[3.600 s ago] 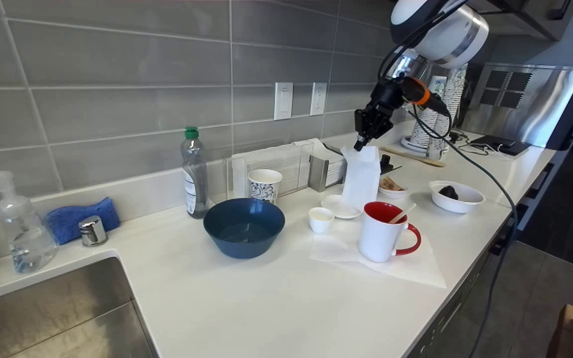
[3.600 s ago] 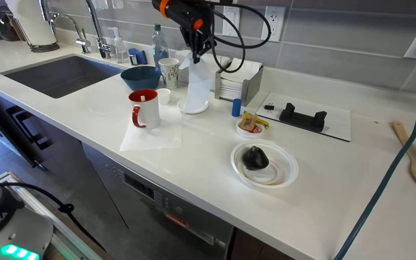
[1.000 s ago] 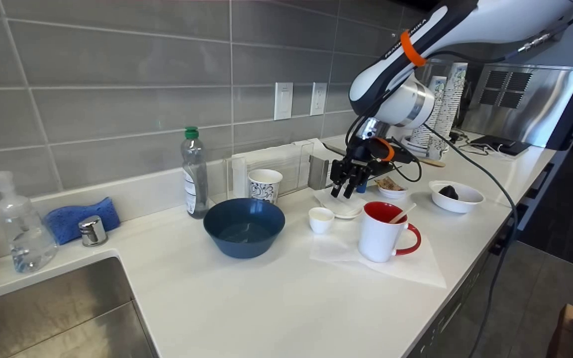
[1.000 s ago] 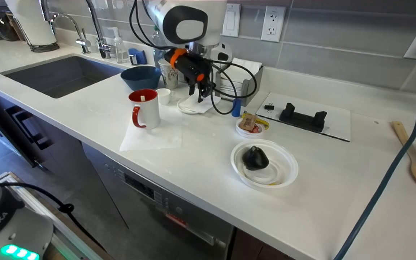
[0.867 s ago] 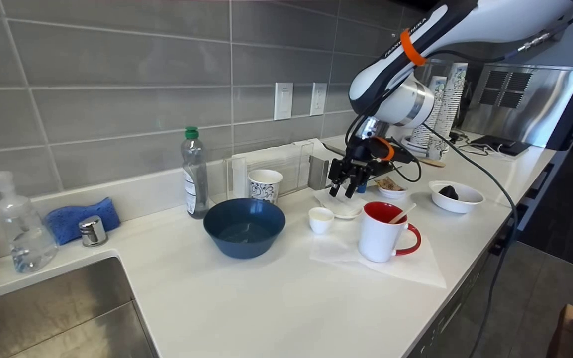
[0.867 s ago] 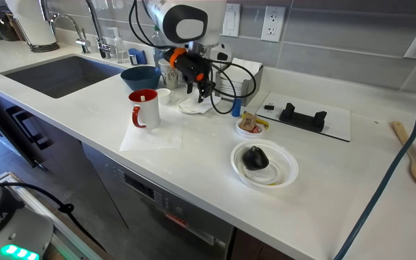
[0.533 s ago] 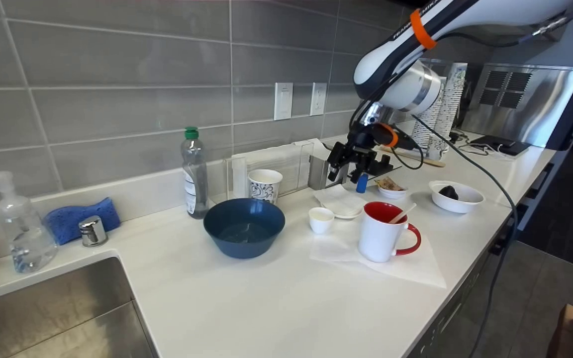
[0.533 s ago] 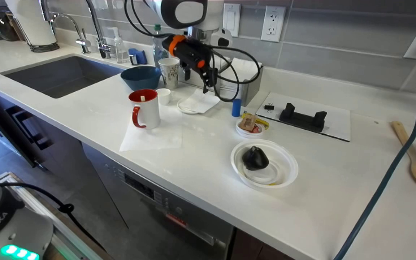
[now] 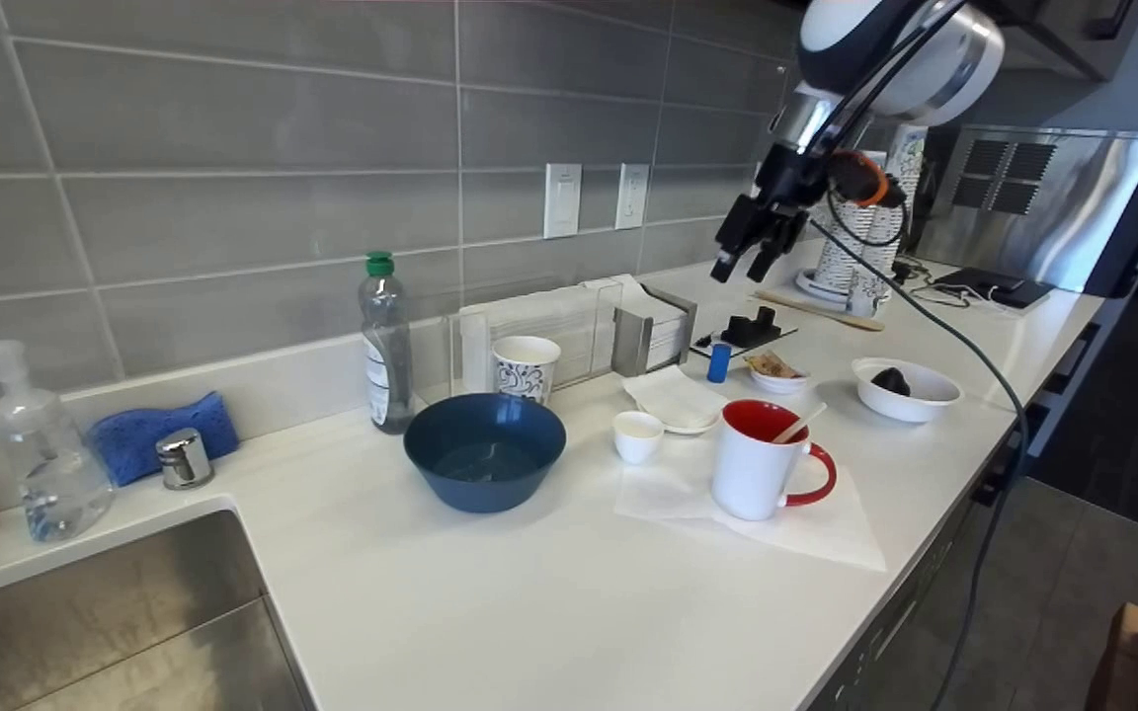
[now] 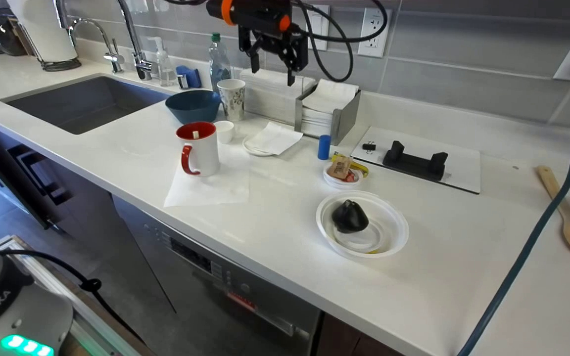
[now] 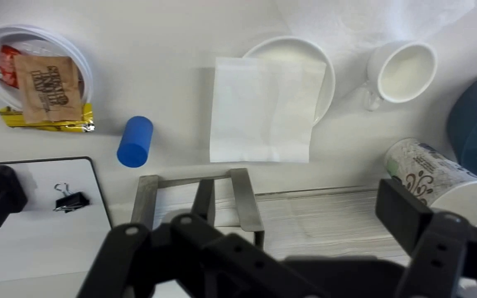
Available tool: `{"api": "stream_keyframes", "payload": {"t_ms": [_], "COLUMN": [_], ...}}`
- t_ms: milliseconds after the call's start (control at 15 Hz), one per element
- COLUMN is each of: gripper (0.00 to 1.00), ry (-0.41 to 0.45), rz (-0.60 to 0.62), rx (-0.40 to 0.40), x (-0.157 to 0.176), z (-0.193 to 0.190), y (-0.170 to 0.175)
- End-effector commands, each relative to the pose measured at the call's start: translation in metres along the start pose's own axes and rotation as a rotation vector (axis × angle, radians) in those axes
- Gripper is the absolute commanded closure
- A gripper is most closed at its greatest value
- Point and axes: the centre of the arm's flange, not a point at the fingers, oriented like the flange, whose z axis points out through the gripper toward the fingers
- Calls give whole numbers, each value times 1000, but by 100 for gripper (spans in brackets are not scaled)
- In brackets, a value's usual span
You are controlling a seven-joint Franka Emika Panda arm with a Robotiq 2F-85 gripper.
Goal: Pick up one napkin from the napkin holder and put it on the empty white plate
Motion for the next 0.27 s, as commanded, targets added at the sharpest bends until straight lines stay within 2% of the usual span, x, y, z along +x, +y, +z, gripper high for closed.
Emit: {"api": "stream_keyframes", "payload": {"t_ms": [0,200], "gripper": [0,0], "ry": [9,4], "rz": [2,0], "rx": [1,2], "x": [-5,-4], "z": [-10,-7], "y": [4,2]}}
